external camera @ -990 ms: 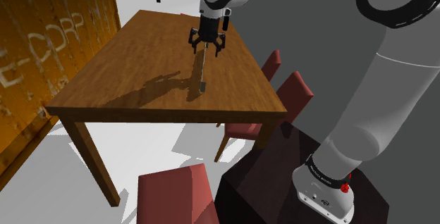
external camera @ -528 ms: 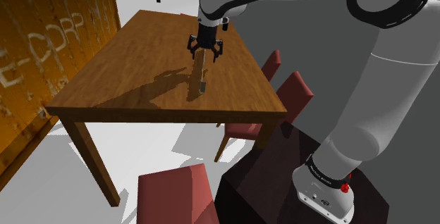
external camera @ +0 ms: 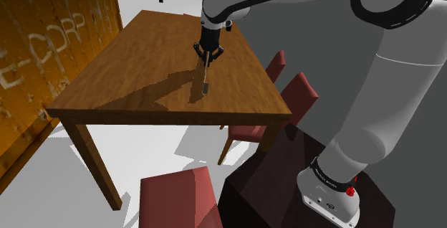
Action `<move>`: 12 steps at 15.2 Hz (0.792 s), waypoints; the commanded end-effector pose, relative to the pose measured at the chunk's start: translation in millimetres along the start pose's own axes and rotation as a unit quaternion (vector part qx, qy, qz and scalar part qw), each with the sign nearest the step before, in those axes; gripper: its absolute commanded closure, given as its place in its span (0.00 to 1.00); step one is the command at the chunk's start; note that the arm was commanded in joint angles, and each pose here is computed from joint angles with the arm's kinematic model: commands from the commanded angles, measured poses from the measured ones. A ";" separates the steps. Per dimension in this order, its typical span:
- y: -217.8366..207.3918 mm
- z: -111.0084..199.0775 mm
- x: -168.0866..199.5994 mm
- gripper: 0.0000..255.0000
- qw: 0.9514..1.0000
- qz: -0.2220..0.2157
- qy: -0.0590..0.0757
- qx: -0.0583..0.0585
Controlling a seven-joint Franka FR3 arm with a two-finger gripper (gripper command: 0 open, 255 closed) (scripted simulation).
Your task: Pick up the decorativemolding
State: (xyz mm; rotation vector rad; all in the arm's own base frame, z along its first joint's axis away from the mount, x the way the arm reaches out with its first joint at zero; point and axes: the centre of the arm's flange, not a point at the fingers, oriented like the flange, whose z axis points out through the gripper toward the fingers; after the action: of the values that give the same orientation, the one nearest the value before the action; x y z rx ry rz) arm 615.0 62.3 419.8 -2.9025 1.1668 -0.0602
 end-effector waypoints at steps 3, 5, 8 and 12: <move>0.0 0.0 0.0 1.00 1.000 0.000 0.000 0.000; 0.4 -5.8 -0.8 1.00 1.000 0.000 0.000 0.000; 0.0 -21.6 -0.2 1.00 1.000 0.000 0.000 0.000; -0.6 -42.7 0.4 1.00 1.000 0.000 0.000 0.000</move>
State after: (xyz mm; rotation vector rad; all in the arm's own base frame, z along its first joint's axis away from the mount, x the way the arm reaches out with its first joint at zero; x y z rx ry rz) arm 614.0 63.6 457.1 -2.9022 1.1669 -0.0607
